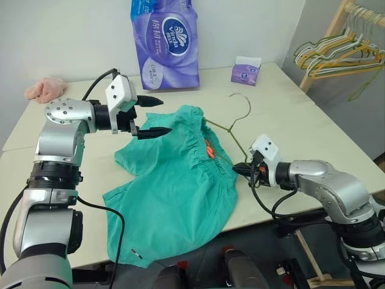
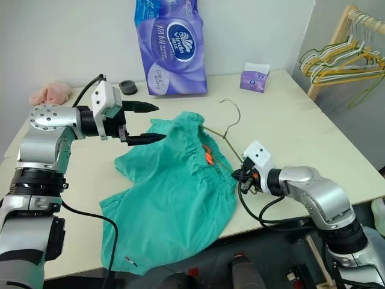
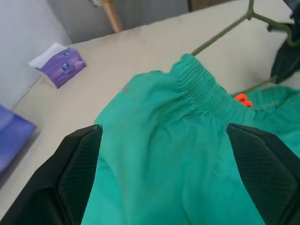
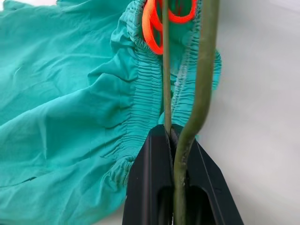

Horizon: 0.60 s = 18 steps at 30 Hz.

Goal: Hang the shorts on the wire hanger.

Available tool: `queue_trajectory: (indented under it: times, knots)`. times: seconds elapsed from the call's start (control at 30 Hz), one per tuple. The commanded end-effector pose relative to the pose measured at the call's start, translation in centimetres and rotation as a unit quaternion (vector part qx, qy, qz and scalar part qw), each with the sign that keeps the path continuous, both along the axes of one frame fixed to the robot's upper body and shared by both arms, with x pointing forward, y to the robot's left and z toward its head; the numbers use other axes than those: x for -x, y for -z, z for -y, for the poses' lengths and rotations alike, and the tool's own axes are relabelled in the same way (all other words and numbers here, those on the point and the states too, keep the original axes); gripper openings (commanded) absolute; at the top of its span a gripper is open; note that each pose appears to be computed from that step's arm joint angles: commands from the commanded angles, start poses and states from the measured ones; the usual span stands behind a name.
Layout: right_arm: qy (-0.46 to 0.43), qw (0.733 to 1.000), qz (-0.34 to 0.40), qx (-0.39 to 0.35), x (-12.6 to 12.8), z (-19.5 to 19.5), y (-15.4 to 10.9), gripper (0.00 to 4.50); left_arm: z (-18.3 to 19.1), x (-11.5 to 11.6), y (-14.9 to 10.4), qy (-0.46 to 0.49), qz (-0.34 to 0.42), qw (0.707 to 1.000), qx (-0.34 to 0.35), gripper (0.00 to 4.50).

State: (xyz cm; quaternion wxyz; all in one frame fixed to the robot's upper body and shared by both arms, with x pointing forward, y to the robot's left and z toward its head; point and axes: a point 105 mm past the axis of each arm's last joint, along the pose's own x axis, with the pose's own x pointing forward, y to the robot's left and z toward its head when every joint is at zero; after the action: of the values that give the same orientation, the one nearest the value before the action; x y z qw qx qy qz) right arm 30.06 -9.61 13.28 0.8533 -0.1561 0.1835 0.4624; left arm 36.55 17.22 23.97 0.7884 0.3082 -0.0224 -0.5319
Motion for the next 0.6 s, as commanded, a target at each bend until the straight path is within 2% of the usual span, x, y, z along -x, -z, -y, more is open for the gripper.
queue_trajectory:
  times: [0.03,0.27,0.37,0.6]
  knots:
    - [-0.047,0.997,0.059,0.015,0.5,-1.0,-1.5,0.0,1.3,-0.4,-1.5,0.027,0.037,0.999,-0.016,4.46]
    - [-0.08,0.992,0.091,0.033,0.7,-1.8,-1.8,0.0,2.3,0.2,1.1,0.087,-0.003,0.994,-0.068,4.46]
    - [-0.093,0.989,0.11,0.043,0.8,-1.8,-2.2,0.0,1.8,1.0,2.9,0.113,-0.03,0.986,-0.122,4.46]
    - [-0.125,0.979,0.151,0.048,1.1,-2.1,-3.2,0.0,1.5,0.1,3.8,0.112,-0.011,0.981,-0.16,4.46]
